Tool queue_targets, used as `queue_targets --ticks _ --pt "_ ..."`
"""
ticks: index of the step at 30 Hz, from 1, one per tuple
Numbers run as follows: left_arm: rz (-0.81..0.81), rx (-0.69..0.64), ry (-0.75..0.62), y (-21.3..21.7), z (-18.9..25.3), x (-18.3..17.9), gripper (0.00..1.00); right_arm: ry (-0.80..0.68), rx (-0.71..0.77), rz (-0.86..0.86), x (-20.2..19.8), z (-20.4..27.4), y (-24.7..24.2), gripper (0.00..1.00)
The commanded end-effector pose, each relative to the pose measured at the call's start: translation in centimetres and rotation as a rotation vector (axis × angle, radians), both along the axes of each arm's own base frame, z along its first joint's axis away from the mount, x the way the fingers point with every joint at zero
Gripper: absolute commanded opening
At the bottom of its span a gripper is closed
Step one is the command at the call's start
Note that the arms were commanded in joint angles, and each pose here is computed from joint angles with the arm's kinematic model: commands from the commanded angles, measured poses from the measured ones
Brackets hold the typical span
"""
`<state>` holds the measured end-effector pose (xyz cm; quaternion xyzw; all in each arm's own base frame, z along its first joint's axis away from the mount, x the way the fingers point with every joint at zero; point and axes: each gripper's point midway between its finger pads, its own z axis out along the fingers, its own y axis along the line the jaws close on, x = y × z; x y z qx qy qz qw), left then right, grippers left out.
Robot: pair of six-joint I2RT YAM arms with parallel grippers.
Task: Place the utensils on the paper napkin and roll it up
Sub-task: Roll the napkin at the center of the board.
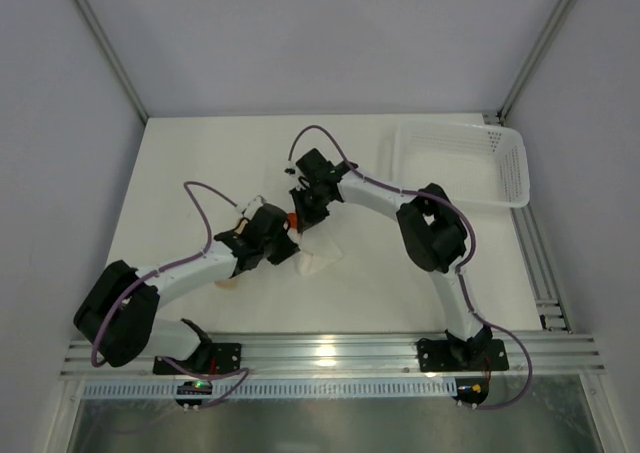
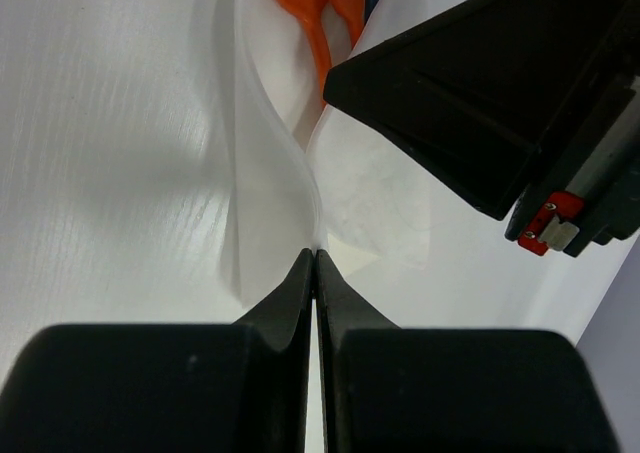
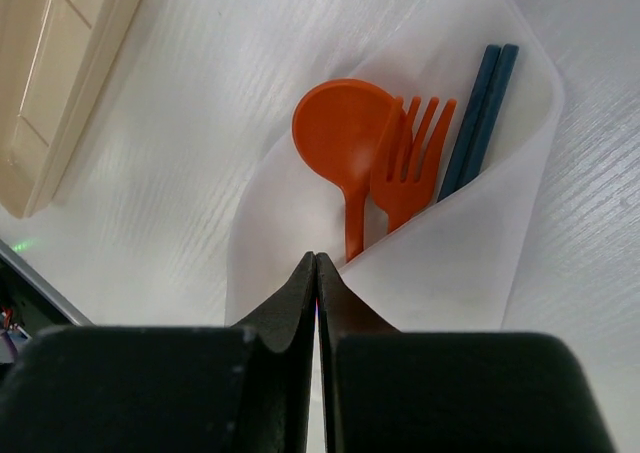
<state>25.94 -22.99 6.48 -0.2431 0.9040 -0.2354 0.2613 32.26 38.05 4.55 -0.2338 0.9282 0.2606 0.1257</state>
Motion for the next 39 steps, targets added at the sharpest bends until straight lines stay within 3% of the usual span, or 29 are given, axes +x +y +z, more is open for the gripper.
queue_targets --ticks 1,39 --pt "0.024 -0.001 -0.018 0.0 0.3 0.5 0.0 -0.023 -0.02 0.002 0.5 0.2 0.4 0.04" --pt "0.027 -0.001 -0.02 0.3 0.2 0.2 0.0 -0.074 -0.191 -0.079 2.1 -0.8 -0.5 0.04"
